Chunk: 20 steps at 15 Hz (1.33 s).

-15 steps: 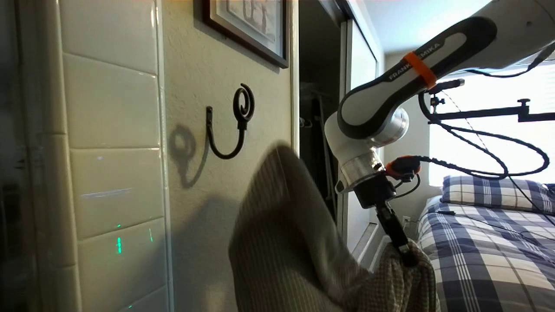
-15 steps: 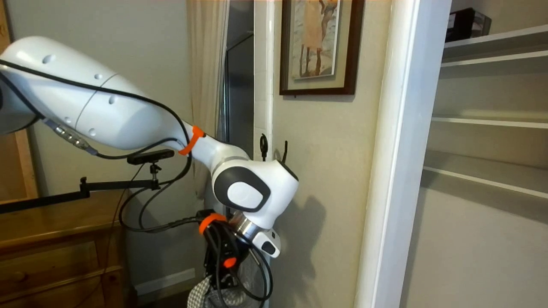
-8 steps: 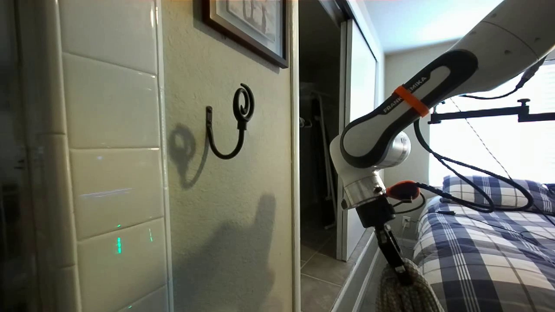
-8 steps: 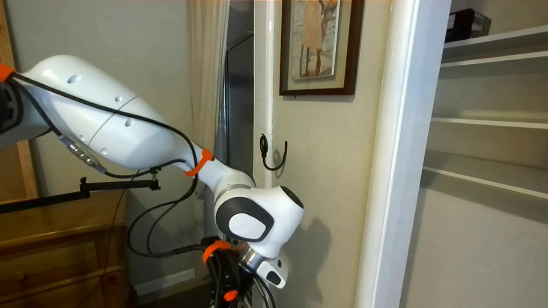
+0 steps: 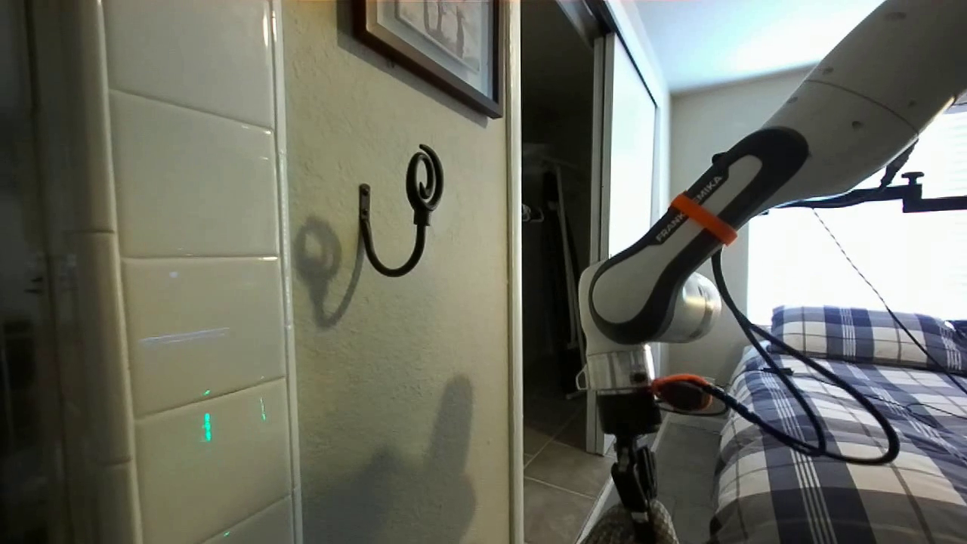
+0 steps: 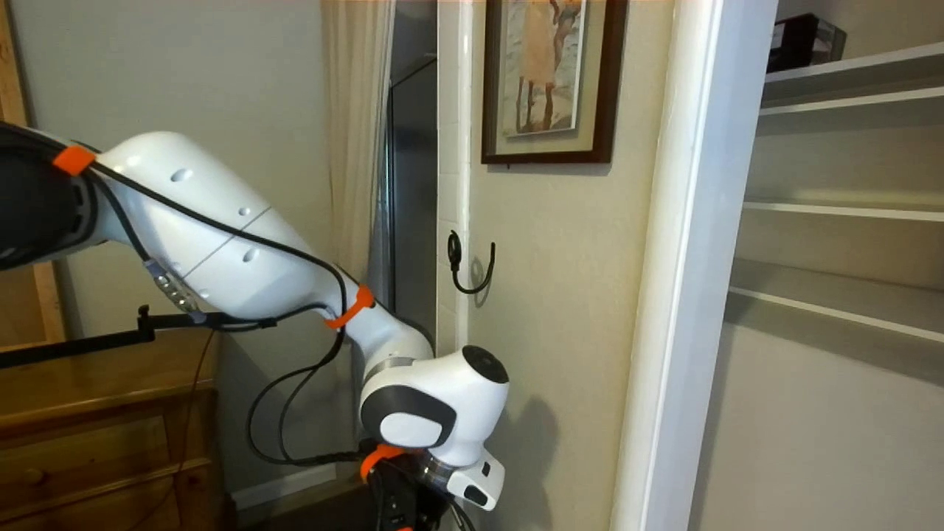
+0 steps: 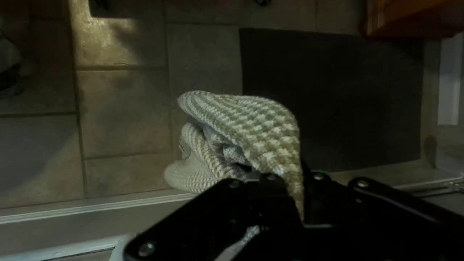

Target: Remove the towel from the hook

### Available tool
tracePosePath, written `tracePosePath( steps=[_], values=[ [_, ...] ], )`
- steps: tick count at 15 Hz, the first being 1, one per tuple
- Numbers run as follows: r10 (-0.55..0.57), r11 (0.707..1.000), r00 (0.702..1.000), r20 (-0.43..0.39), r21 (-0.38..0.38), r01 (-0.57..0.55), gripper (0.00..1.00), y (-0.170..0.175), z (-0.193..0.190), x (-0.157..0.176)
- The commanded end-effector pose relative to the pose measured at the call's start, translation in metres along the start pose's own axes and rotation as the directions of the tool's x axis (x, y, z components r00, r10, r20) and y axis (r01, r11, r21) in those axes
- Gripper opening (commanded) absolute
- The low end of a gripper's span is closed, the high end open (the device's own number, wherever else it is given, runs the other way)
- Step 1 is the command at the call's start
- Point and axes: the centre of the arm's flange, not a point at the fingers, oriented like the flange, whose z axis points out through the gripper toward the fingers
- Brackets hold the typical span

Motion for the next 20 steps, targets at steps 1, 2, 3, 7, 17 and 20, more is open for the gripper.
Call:
tracePosePath(
  steps=[1, 2, 3, 7, 17, 20],
  values=[
    [0.059, 0.998, 0.993, -0.105, 0.023, -0.057, 0.03, 0.002, 0.049, 0.011],
    [0.056, 0.998, 0.989, -0.137, -0.014, -0.058, 0.03, 0.004, 0.061, 0.013],
    [0.050, 0.998, 0.985, -0.164, -0.040, -0.057, 0.03, 0.004, 0.071, 0.016],
    [0.047, 0.993, 0.979, -0.198, -0.094, -0.067, 0.03, 0.007, 0.117, 0.025],
    [0.190, 0.964, 0.931, -0.313, -0.121, -0.237, 0.03, 0.029, 0.174, 0.041],
    [0.193, 0.960, 0.913, -0.361, -0.124, -0.252, 0.36, 0.028, 0.166, 0.055]
  ],
)
